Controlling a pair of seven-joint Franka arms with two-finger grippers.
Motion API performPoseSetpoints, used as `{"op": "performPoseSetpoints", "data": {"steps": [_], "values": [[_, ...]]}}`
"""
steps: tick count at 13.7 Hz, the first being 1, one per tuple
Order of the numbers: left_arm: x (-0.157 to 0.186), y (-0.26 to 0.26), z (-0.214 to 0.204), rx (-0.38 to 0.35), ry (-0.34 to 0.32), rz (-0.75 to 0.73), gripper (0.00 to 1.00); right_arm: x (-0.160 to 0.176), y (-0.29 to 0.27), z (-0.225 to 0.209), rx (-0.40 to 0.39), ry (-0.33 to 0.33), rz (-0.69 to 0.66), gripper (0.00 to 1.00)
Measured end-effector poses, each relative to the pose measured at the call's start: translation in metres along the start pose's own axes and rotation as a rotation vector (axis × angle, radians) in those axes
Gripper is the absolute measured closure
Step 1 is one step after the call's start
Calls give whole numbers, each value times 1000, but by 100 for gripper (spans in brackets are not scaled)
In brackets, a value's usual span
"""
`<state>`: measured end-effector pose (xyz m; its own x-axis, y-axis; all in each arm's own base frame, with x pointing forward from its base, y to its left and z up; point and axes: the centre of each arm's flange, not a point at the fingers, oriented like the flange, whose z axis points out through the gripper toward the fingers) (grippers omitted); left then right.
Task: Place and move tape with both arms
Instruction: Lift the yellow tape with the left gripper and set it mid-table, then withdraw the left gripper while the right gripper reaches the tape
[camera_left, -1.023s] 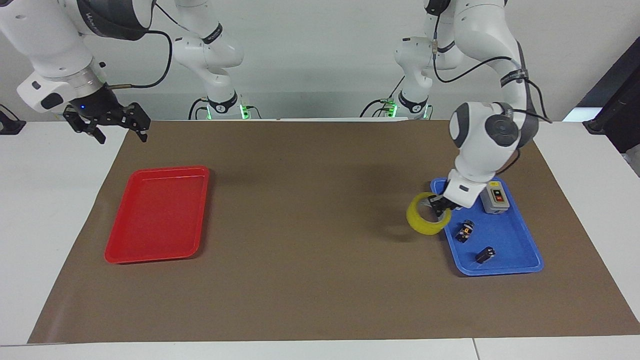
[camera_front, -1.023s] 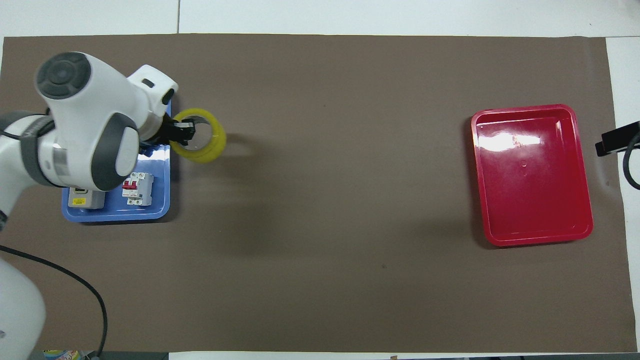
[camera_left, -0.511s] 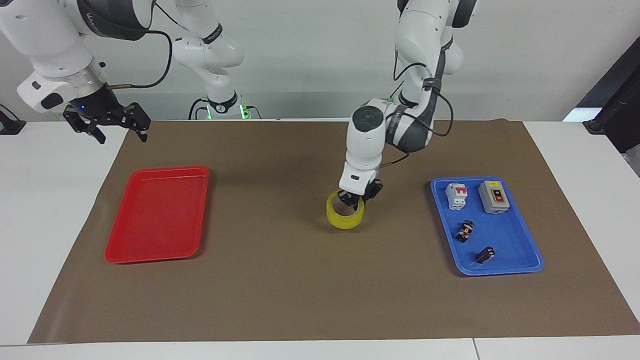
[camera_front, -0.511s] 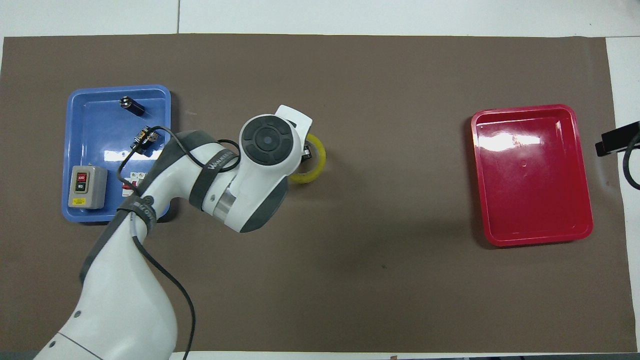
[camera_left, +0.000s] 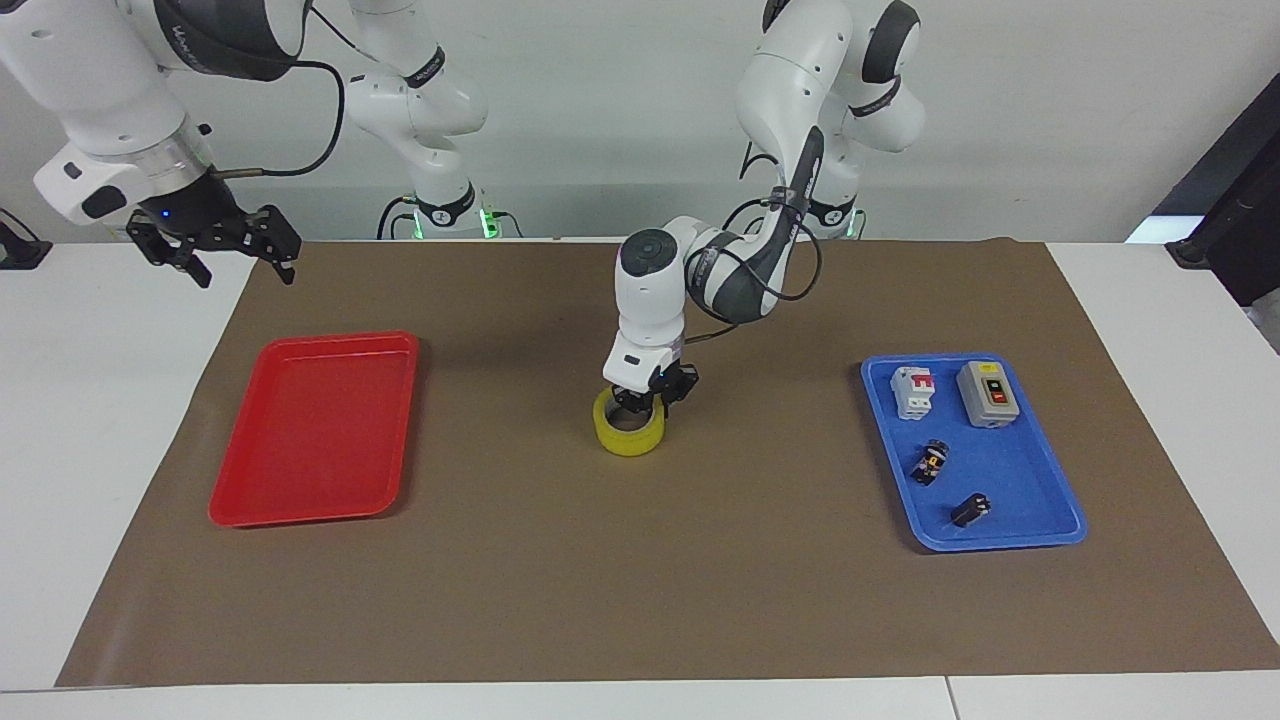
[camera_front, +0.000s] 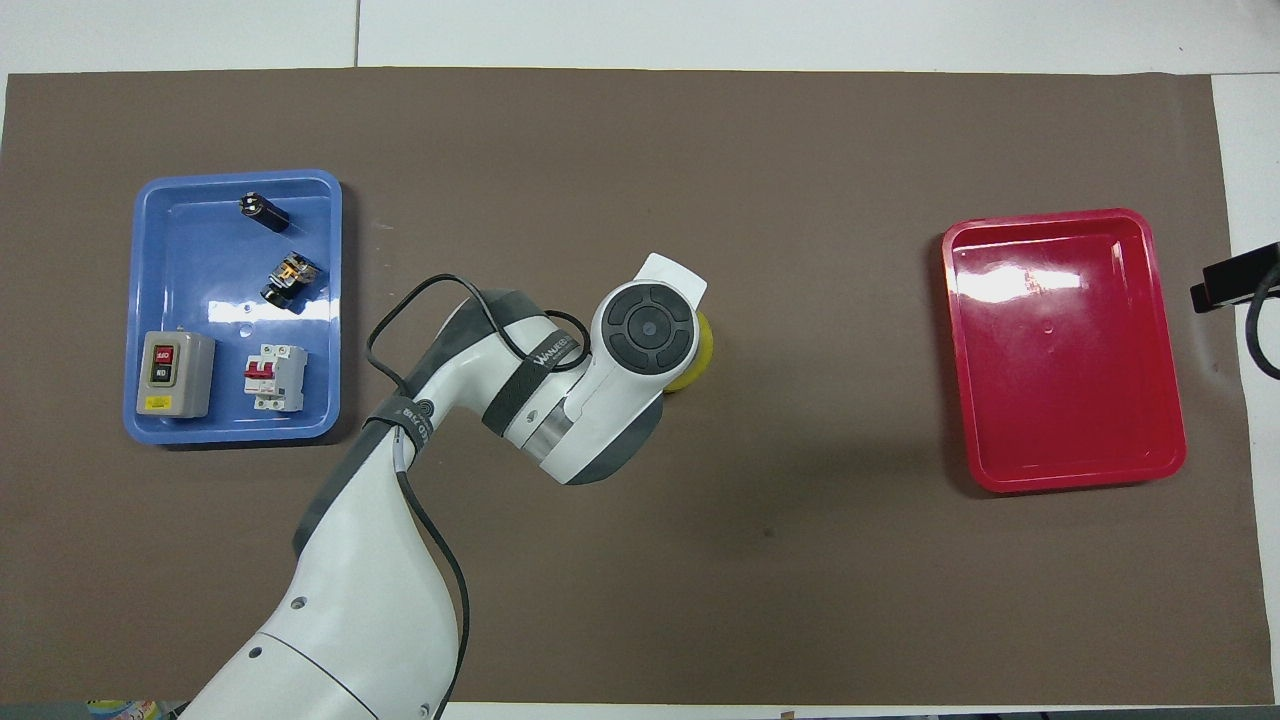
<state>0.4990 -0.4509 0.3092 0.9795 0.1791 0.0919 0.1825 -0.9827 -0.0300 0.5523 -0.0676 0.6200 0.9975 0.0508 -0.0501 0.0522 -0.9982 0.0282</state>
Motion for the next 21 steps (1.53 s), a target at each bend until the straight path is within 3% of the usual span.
{"op": "performPoseSetpoints", "data": {"steps": [2,6,9,13,17,21], "values": [[8,-2,-14,-18,18,-2,48,0,0,0,0,0,-1,0],[39,-54,-95,-61,62,-26,1,0,-5,1,1,-9,-9,0],[82,-157,-156,-10,32,8,0,8,-35,-2,23,33,-53,0],[139,-291,-196,-63,10,48,0,33,-154,16,27,62,-37,0],[156,-385,-231,-56,-59,153,0,76,-261,73,56,120,28,0],[162,-434,-277,-94,-89,168,0,87,-324,144,74,147,39,0]]}}
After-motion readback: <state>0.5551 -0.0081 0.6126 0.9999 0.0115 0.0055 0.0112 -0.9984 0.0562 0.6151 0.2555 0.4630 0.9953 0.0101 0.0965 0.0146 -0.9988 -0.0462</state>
